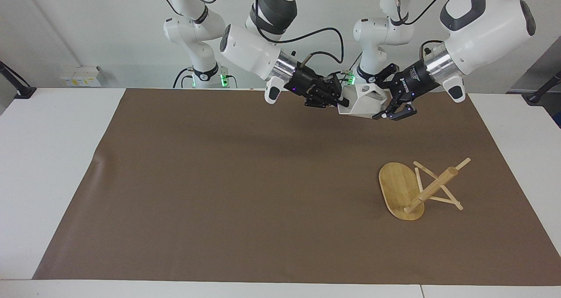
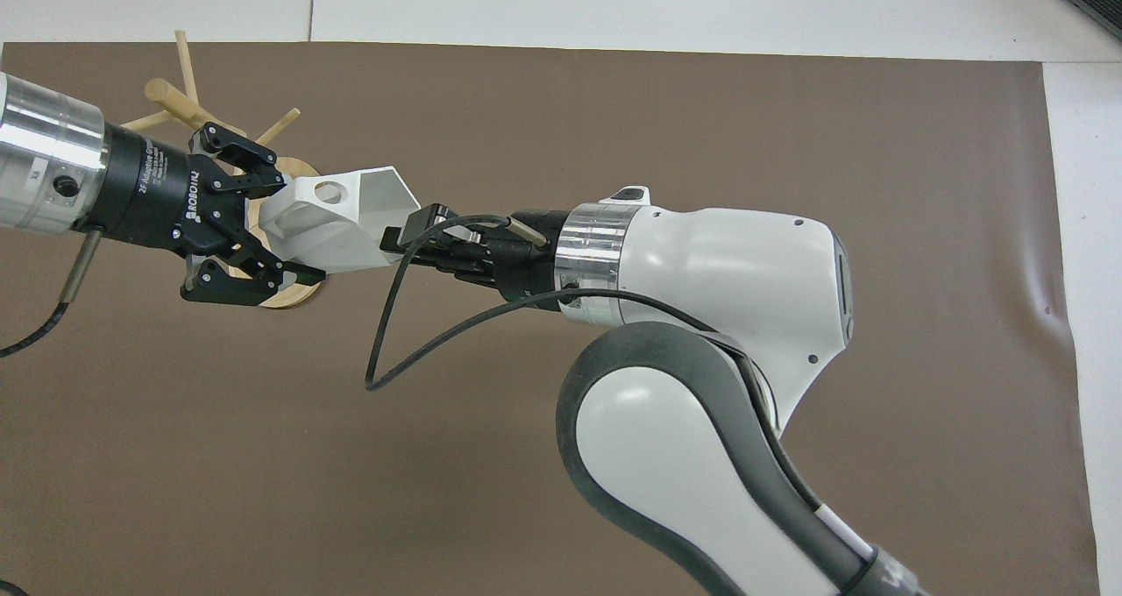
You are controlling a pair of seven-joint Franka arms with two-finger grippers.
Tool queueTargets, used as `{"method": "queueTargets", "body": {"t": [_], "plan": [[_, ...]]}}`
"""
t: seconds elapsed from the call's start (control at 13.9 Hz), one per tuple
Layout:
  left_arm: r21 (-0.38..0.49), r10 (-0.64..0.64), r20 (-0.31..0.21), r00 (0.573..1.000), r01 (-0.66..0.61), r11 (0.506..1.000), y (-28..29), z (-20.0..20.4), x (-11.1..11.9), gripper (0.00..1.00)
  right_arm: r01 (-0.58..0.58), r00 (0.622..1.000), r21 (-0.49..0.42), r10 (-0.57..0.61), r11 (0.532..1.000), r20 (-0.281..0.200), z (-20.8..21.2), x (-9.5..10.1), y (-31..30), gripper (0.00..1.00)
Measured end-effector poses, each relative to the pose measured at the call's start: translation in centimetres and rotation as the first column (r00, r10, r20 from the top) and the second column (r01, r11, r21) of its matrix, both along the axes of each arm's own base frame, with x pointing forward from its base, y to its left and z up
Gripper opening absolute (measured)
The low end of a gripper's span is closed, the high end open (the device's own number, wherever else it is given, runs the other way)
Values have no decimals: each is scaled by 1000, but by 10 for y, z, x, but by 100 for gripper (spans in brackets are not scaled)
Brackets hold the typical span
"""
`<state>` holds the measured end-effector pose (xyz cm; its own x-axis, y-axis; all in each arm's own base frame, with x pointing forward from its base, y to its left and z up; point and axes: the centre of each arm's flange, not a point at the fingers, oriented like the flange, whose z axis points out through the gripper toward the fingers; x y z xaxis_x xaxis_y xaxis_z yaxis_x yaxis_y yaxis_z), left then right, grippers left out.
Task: Hang cup on rack
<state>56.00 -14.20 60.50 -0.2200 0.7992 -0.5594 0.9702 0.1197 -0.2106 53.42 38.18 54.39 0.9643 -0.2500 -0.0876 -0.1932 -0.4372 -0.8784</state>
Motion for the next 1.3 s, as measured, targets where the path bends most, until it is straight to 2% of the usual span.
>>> {"method": "queueTargets", "body": {"t": [0.29,0.43,0.5,0.65,0.79,1.3], "plan": [[2,34,6,999,-34,999,4,-7,1,72,2,1000,0,-2,1000,-2,0,0,0,76],[4,58,5,998,-58,998,6,-12,0,72,5,1000,-1,-5,1000,-4,-1,2,-2,95],[6,83,7,996,-83,997,8,-16,-1,72,8,1000,-1,-8,1000,-4,-2,2,-3,100],[10,149,10,989,-149,989,13,-26,-1,72,2,1000,-20,-2,1000,13,-1,4,-5,100],[23,240,17,971,-240,971,18,-41,0,72,-8,998,-80,13,997,61,0,8,-11,100],[45,500,49,865,-502,864,31,-83,-10,72,15,974,-305,55,952,218,-11,45,-72,100]]}}
